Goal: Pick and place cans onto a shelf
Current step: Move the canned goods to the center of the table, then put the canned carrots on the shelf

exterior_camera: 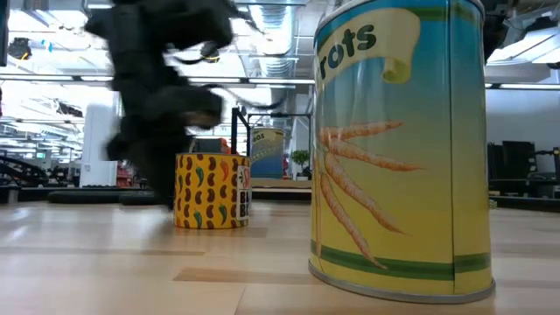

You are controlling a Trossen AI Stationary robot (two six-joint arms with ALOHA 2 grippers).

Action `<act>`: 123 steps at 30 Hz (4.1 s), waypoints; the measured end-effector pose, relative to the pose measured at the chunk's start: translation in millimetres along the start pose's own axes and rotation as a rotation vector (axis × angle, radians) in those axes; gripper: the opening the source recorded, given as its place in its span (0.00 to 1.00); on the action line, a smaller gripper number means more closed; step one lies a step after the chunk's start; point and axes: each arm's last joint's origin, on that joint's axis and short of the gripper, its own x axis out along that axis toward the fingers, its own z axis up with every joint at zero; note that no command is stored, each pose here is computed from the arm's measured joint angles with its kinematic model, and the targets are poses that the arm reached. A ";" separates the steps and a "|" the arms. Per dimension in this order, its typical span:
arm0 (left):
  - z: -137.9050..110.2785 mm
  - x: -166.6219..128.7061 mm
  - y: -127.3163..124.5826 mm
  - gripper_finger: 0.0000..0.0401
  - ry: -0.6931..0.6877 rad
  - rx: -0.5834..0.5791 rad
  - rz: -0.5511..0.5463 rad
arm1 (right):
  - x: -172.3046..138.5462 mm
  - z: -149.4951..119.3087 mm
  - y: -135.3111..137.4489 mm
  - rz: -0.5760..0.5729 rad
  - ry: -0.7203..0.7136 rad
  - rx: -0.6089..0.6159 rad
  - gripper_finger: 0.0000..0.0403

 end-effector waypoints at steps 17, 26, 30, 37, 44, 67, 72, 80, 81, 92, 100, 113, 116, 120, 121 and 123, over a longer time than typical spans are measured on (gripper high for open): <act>69.3 -53.0 -27.7 0.00 0.182 0.291 0.093 | -1.7 -12.8 -1.6 -0.025 0.121 -0.010 0.17; 2.7 -49.4 -54.5 0.00 0.334 0.364 0.042 | -5.2 -27.1 4.3 -0.060 0.168 -0.016 0.17; -9.6 -39.5 -67.2 0.00 0.222 0.338 -0.016 | -6.3 -30.7 7.7 -0.057 0.169 -0.014 0.17; 21.4 -15.8 -82.1 0.00 -0.078 0.266 -0.020 | -6.6 -31.5 8.7 -0.055 0.167 -0.016 0.17; 48.1 -50.4 -92.6 0.00 -0.145 0.354 -0.065 | -6.8 -33.0 9.1 -0.044 0.190 -0.017 0.17; -74.0 -110.1 -103.2 0.00 0.176 0.544 0.178 | -23.1 0.5 60.9 0.454 -0.258 0.001 0.17; -99.1 -108.6 -102.8 0.00 0.163 0.602 0.191 | -28.6 19.5 60.7 0.537 -0.387 0.050 0.17; -141.3 -106.5 -94.9 0.00 0.050 0.678 0.129 | -48.5 36.9 66.0 0.605 -0.523 0.043 0.17; -143.6 -108.4 -92.1 0.00 0.021 0.679 0.091 | -52.8 38.9 67.3 0.613 -0.535 0.044 0.17; -125.4 -121.6 -21.2 0.00 -0.207 0.607 -0.370 | -63.5 70.3 97.7 0.503 -0.523 -0.088 0.17; -120.4 -123.9 -16.1 0.00 -0.206 0.560 -0.488 | -37.4 63.0 98.6 0.205 -0.128 -0.003 0.17; -118.0 -120.2 -22.4 0.00 -0.253 0.531 -0.490 | -19.4 62.1 109.2 0.263 -0.035 -0.006 0.19; -117.9 -120.1 -22.1 0.00 -0.259 0.530 -0.483 | -19.3 61.7 108.7 0.259 -0.033 -0.019 0.24; -117.2 -120.1 -22.0 0.00 -0.279 0.523 -0.473 | -19.3 60.9 109.0 0.257 -0.030 -0.027 0.33; -117.2 -120.0 -21.9 0.00 -0.280 0.523 -0.472 | -19.3 60.9 109.1 0.258 -0.030 -0.027 0.36; -117.2 -120.1 -22.0 0.00 -0.280 0.522 -0.472 | -19.3 61.1 109.0 0.258 -0.031 -0.026 0.42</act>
